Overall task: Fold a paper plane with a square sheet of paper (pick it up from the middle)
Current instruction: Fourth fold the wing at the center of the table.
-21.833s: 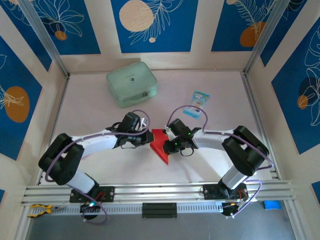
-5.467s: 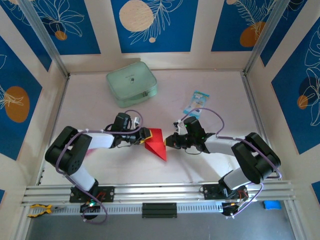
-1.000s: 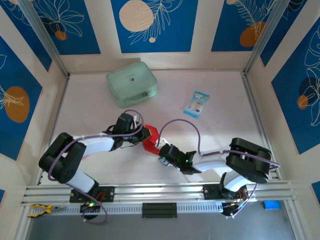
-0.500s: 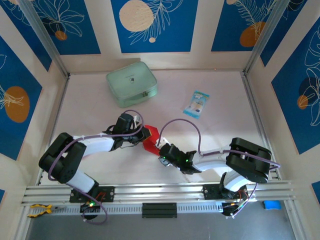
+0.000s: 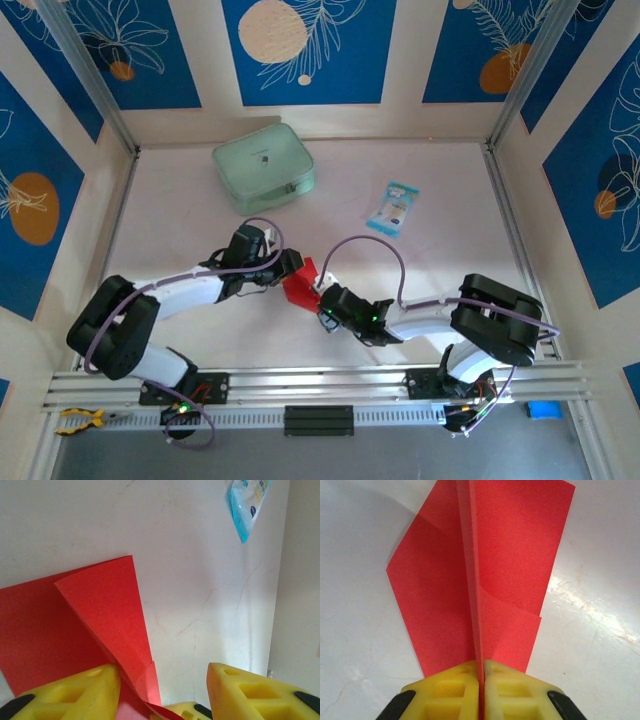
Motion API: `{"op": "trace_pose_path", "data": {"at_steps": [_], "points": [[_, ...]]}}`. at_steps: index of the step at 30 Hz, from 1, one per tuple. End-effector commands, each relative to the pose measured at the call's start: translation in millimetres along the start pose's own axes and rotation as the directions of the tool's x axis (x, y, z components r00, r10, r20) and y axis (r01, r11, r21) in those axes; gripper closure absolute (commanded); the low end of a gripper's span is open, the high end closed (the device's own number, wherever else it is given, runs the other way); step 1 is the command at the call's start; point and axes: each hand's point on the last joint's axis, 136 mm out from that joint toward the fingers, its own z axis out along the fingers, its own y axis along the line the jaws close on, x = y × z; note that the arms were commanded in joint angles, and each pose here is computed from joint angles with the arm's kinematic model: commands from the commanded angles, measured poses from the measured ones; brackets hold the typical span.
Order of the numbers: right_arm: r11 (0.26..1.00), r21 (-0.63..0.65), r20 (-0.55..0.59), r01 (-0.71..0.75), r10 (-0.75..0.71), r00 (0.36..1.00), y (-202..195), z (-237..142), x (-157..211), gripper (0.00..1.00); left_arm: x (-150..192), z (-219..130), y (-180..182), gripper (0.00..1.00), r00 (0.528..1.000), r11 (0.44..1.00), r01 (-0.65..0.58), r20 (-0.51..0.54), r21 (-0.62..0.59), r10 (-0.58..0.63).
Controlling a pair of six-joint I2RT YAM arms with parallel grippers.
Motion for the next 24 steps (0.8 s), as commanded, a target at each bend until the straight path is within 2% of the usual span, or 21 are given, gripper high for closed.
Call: {"op": "trace_pose_path", "data": {"at_steps": [1, 16, 24], "points": [[0.998, -0.033, -0.022, -0.061, 0.060, 0.998, 5, 5, 7, 0.89, -5, -6, -6, 0.50, 0.999, 1.000, -0.026, 0.021, -0.013, 0.026], [0.983, -0.092, -0.067, -0.159, 0.154, 0.986, 10, 10, 17, 0.88, -6, -12, -7, 0.50, 0.999, 0.999, -0.033, 0.031, -0.025, 0.034], [0.949, -0.163, -0.090, -0.269, 0.257, 0.962, 14, 12, 22, 0.93, -6, -21, -2, 0.60, 0.997, 0.998, -0.034, 0.065, -0.044, 0.037]]}}
